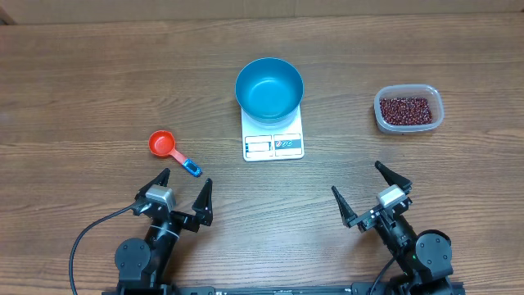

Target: Scoop item into bowl and weigh 150g on scale

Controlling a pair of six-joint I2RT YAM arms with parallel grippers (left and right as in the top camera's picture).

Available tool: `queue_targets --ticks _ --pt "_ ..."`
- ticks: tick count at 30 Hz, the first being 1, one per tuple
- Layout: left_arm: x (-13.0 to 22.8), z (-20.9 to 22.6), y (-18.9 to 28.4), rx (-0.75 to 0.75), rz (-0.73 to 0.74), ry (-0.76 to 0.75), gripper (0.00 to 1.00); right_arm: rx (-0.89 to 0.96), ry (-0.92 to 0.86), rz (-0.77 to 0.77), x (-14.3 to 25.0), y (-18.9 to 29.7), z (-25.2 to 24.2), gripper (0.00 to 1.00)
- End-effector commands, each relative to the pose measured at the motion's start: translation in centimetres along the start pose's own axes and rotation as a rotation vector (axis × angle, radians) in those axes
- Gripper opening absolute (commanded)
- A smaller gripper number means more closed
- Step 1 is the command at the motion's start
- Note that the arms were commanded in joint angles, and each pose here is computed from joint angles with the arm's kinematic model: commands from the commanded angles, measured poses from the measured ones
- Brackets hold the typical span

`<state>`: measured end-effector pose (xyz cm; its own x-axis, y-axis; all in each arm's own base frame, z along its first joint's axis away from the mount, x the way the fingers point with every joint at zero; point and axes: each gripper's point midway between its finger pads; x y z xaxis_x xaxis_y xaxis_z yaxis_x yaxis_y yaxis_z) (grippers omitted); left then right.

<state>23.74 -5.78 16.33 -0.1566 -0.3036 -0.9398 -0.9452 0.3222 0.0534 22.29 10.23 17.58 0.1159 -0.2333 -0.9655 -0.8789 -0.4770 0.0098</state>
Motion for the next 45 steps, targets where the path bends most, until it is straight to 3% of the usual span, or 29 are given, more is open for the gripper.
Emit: queue_targets --ticks 1,15,19,23,27,32,39,45 --pt "0.1 0.0 0.0 0.005 -0.004 -0.017 1.0 0.015 -0.002 -0.001 0.2 0.0 -0.2 1.0" --pt "0.0 0.1 0.0 -0.001 -0.007 -0.026 1.0 0.015 -0.002 -0.001 0.2 0.0 -0.2 1.0" --pt "-0.9 2.4 0.2 -0.139 -0.053 -0.081 1.0 0.015 -0.002 -0.001 0.2 0.0 -0.2 1.0" --pt "-2.3 2.4 0.3 -0.151 -0.111 -0.091 1.0 0.015 -0.002 -0.001 0.2 0.0 -0.2 1.0" --pt "-2.5 0.9 0.2 -0.064 -0.115 -0.034 1.0 0.015 -0.002 -0.001 0.2 0.0 -0.2 1.0" --pt "-3.3 0.6 0.7 -0.075 -0.089 0.132 1.0 0.015 -0.002 -0.001 0.2 0.0 -0.2 1.0" --pt "-8.6 0.5 3.7 -0.247 -0.043 0.128 1.0 0.015 -0.002 -0.001 0.2 0.0 -0.2 1.0" --pt "-11.2 1.1 4.6 -0.417 0.117 0.167 1.0 0.015 -0.002 -0.001 0.2 0.0 -0.2 1.0"
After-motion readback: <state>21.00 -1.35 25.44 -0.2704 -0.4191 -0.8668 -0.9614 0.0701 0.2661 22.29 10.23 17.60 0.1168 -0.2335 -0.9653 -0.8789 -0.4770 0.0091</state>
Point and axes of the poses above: each gripper's point midway between its finger pads, its own y axis back along the fingers, its own z axis along the line the jaws close on, x = y × z, and after that the axes turned 7 degrees about y, right-handed
